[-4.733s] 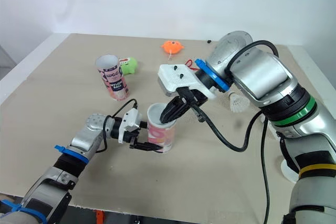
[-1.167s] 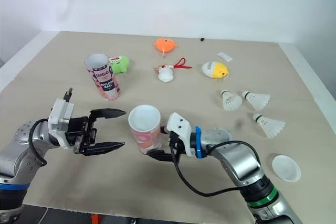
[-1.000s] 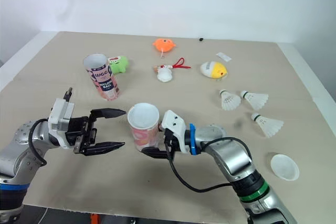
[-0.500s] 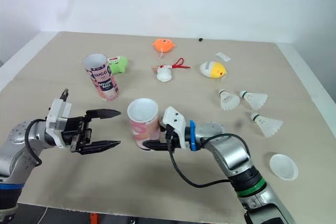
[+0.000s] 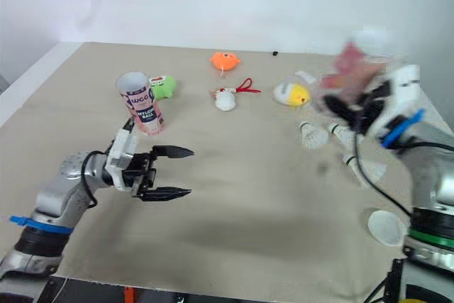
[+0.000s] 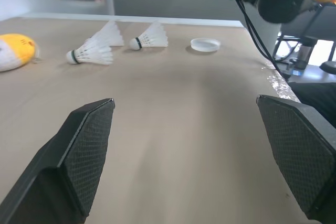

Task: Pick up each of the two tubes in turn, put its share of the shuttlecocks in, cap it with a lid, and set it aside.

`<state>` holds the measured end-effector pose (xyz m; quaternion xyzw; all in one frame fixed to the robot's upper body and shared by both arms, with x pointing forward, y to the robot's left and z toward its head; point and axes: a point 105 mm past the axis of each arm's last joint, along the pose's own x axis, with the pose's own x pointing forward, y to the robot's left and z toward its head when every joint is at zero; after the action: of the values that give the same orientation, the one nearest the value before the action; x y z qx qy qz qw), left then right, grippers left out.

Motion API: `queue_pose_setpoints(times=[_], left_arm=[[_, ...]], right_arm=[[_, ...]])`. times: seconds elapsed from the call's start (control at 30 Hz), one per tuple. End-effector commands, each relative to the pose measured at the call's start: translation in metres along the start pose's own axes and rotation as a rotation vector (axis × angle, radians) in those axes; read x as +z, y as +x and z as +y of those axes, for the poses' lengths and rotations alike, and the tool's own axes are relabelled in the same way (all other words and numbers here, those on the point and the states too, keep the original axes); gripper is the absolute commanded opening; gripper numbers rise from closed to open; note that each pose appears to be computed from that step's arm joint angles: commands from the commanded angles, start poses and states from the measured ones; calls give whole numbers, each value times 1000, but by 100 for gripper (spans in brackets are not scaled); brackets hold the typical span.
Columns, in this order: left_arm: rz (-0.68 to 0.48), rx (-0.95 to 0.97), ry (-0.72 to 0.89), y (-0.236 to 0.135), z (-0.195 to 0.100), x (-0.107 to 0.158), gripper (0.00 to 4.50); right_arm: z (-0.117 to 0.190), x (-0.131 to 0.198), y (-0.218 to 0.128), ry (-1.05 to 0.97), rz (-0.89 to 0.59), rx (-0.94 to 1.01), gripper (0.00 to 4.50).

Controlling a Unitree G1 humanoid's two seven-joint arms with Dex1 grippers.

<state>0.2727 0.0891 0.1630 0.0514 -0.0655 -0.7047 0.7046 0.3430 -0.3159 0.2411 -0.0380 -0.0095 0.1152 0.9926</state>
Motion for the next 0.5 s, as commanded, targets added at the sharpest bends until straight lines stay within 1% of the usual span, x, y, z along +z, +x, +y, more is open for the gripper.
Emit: queue_pose_setpoints(times=[0.03,0.13,0.2,0.3,0.4,0.5], left_arm=[[-14,-60,56,16,6,6,450],[-27,-101,66,32,10,7,450],[-36,-147,69,40,9,7,450],[-41,-189,81,50,9,8,450],[-60,-187,94,56,14,11,450],[-108,-153,99,65,22,20,450]], right_arm=[[-55,9,-24,43,-45,-283,265],[-91,-1,-43,106,-44,-465,265],[-106,-11,-53,141,-40,-547,265],[-114,-34,-60,170,7,-596,265],[-116,-49,-66,157,52,-625,265],[-121,-71,-75,137,113,-674,265]])
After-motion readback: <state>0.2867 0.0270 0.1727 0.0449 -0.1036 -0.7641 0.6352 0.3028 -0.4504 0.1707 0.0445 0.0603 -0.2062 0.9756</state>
